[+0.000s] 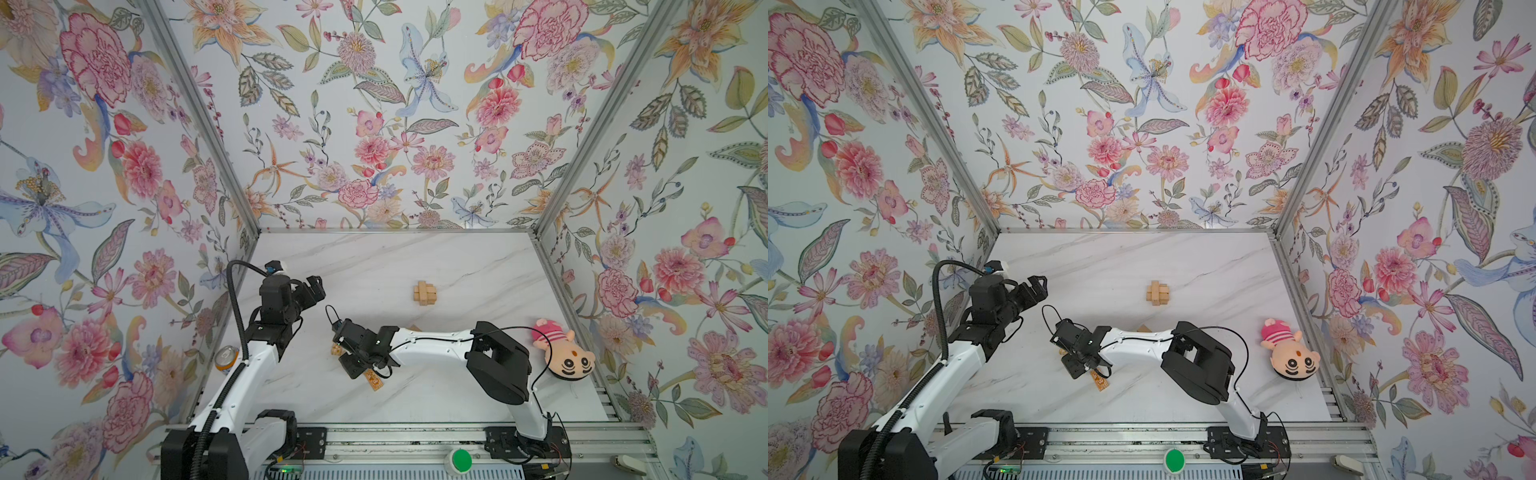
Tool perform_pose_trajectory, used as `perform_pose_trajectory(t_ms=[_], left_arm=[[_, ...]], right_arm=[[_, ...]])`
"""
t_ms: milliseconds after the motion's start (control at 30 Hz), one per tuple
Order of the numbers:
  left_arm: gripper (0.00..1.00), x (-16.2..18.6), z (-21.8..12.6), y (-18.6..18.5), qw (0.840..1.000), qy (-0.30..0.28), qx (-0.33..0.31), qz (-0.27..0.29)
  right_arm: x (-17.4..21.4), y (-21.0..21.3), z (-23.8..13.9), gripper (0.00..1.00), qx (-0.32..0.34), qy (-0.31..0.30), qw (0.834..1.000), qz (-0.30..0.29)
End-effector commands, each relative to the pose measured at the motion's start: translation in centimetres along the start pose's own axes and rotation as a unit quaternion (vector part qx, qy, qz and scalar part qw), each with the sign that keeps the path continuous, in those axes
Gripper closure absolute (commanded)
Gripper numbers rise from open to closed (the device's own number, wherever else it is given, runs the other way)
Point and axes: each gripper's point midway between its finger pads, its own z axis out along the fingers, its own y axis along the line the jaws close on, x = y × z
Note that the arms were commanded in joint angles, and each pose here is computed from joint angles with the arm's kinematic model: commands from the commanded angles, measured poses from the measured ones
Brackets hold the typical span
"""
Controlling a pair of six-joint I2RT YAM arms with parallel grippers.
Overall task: Build the wood block tower
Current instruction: 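Grasp the plain block by the cow card with right gripper while left arm lifts, then carry the plain block to the stack while the left arm reaches forward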
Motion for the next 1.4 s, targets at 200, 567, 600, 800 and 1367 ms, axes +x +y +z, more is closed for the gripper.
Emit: perform_pose_trajectory(t_ms=[200,567,600,800,1367], left_arm=[[0.03,-0.3,-0.9,-0.3,1.0,-0.014,0.022,0.003],[0.03,-0.1,-1.2,-0.1,1.0,-0.015,0.021,0.006],[0.03,-0.1,-1.3,-0.1,1.0,-0.015,0.021,0.006],[0.03,-0.1,-1.7,0.0,1.0,-0.017,0.019,0.008],[0.03,-0.1,-2.4,-2.0,0.999,-0.014,0.048,0.017]], right_arm=[[0.9,-1.7,1.3,0.51,0.067,0.034,0.997,-0.025],[-0.2,-1.4,-0.1,0.74,0.065,0.019,0.997,-0.034],[-0.5,-1.4,-0.5,0.74,0.066,0.013,0.997,-0.035],[-2.5,-2.8,-3.2,0.75,0.065,-0.015,0.998,-0.016],[-5.9,-16.3,-12.1,0.75,0.126,-0.09,0.983,0.096]])
